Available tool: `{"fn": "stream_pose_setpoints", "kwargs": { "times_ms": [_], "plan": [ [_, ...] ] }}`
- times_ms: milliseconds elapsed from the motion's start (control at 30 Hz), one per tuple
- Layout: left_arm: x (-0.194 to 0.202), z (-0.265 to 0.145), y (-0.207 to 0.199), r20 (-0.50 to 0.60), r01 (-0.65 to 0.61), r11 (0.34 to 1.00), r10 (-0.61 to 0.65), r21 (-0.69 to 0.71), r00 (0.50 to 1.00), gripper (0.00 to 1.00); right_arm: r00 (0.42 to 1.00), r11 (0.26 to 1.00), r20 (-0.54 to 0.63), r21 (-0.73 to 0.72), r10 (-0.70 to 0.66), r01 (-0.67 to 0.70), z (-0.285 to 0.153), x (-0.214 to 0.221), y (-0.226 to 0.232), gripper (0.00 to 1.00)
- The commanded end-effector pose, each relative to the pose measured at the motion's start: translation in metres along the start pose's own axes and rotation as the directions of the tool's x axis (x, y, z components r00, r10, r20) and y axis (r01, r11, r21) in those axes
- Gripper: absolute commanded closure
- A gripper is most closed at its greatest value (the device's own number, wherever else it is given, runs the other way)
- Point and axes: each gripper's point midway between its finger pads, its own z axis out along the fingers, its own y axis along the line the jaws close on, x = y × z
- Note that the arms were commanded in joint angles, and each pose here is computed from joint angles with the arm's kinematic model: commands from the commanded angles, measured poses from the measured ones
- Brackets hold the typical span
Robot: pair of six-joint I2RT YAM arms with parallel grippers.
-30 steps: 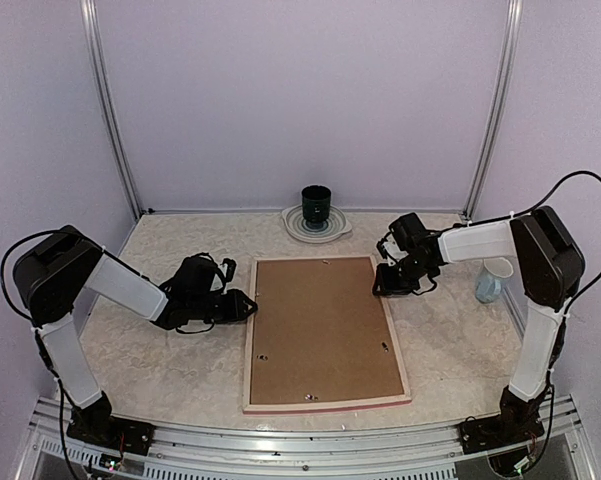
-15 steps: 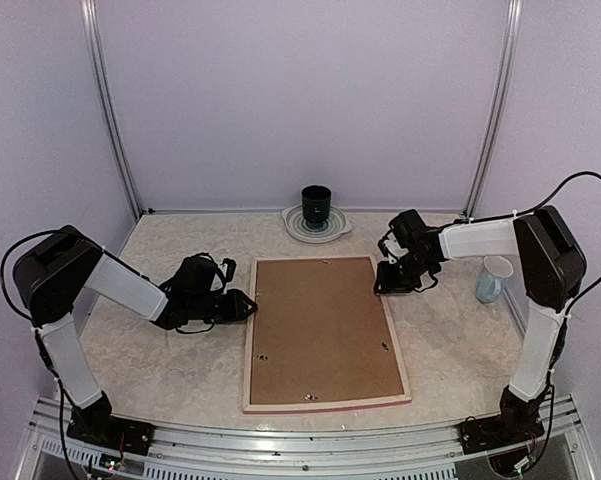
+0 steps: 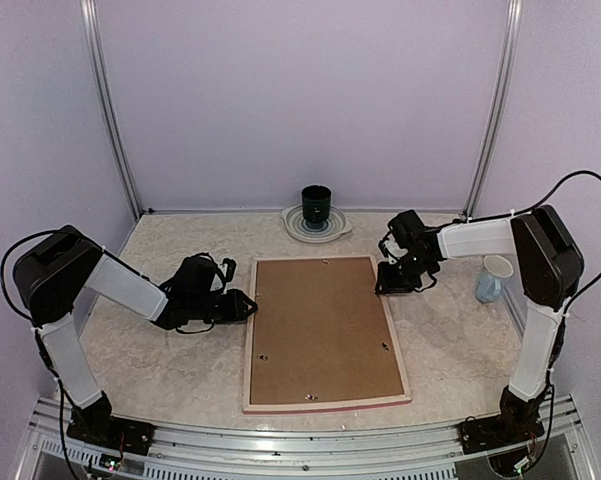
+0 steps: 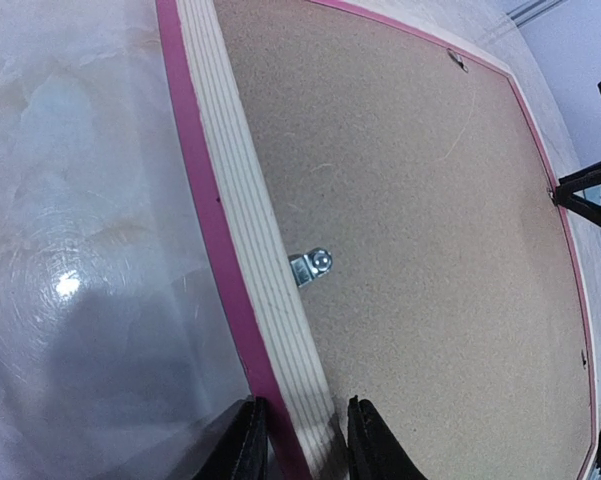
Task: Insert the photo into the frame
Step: Press the fastener onto the backboard.
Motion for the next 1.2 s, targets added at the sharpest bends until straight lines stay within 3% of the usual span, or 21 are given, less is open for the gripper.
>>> {"fn": "stream_pose_setpoints", "kwargs": {
  "times_ms": [0,200,700,1167],
  "plan": [
    [0.019,0.004,0.02,-0.067,0.007,0.998,-0.011,-0.063,0.998,0.71,0.999,1.0,-0.031,0.026,-0.013,0.013,0.011,0.007,-0.006,0.67],
    [0.02,0.004,0.021,-0.07,0.008,0.998,-0.012,-0.064,0.997,0.71,0.999,0.998,-0.036,0.047,-0.031,0.032,0.011,0.009,-0.006,0.67],
    [0.02,0.005,0.021,-0.071,0.009,0.998,-0.013,-0.062,0.997,0.71,0.998,0.996,-0.004,-0.058,-0.066,0.066,0.001,0.004,0.019,0.67],
    [0.02,0.005,0.021,-0.074,0.011,0.998,-0.015,-0.06,0.997,0.71,0.995,0.995,-0.021,-0.017,-0.095,0.095,0.003,0.01,0.013,0.69]
  ]
}}
